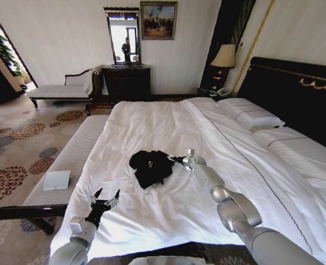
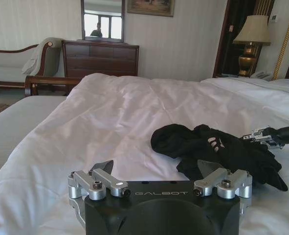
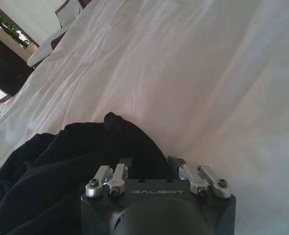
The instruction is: Fold the clothes on the bed.
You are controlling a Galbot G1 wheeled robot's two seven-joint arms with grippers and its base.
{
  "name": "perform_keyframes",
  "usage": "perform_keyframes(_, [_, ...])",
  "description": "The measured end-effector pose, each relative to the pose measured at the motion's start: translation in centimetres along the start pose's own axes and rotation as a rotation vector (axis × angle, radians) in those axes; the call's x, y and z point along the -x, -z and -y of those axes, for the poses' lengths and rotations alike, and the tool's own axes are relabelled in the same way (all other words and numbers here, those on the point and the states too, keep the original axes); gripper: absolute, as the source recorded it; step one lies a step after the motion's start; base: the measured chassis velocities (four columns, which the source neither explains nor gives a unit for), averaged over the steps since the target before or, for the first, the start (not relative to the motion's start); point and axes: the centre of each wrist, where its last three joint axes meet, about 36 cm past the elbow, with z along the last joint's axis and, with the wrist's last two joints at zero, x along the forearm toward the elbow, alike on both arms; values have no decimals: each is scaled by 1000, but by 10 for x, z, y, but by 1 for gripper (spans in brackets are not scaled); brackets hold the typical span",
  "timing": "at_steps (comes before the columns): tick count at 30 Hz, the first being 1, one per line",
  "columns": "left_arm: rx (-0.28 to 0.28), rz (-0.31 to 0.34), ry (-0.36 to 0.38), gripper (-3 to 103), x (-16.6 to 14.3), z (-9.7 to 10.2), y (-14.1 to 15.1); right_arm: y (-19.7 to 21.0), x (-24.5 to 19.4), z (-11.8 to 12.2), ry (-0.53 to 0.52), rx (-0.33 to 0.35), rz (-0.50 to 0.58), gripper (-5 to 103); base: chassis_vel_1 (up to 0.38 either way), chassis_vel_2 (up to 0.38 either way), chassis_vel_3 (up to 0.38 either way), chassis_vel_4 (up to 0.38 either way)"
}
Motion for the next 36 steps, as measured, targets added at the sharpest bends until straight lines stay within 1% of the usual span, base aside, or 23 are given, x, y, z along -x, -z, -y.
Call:
perform_keyframes(1, [0,0,0,98,0,0,0,0,0,0,0,0,0,41,0,0,0,0])
perform_keyframes(2, [-2,1,0,98,0,0,1,0,0,0,1,-1,0,36,0,0,0,0])
perform_keyframes(3, [-2,1,1,98,0,0,1,0,0,0,2,-1,0,36,0,0,0,0])
perform_keyframes(5, [-7,0,3,98,0,0,1,0,0,-1,5,-3,0,25,0,0,0,0])
perform_keyframes(6, [-7,0,3,98,0,0,1,0,0,-1,5,-3,0,25,0,0,0,0])
perform_keyframes(9, [-14,-3,6,98,0,0,2,-1,1,-3,13,-11,-3,9,0,0,0,0])
perform_keyframes(11, [-18,-6,9,98,1,0,2,-2,2,-3,16,-13,-4,9,0,0,0,0])
perform_keyframes(12, [-22,-9,12,98,2,-1,2,-3,2,-3,19,-12,-4,4,0,0,0,0])
perform_keyframes(14, [-31,-16,17,98,5,-2,2,-4,2,-4,27,-13,-4,0,0,0,0,0])
perform_keyframes(21, [-53,-29,26,98,18,-9,6,-6,3,-8,42,-20,-1,0,0,0,0,0])
perform_keyframes(26, [-114,-25,38,98,61,-33,34,-5,2,-10,47,-31,1,0,0,0,0,0])
perform_keyframes(27, [-114,-25,38,98,61,-33,34,-5,2,-10,47,-31,1,0,0,0,0,0])
perform_keyframes(30, [-152,-39,21,98,96,-53,54,-5,3,-12,47,-39,-1,0,0,0,0,0])
perform_keyframes(31, [-152,-39,21,98,96,-53,54,-5,3,-12,47,-39,-1,0,0,0,0,0])
perform_keyframes(32, [-159,-43,13,98,106,-57,58,-6,3,-12,47,-40,-2,0,0,0,0,0])
perform_keyframes(33, [-169,-43,4,98,118,-60,62,-6,3,-12,46,-41,-4,0,0,0,0,0])
perform_keyframes(34, [-197,-41,-11,98,141,-63,69,-7,4,-12,45,-43,-6,0,0,0,0,0])
perform_keyframes(36, [-232,-53,-17,98,168,-65,71,-8,4,-12,43,-44,-9,0,0,0,0,0])
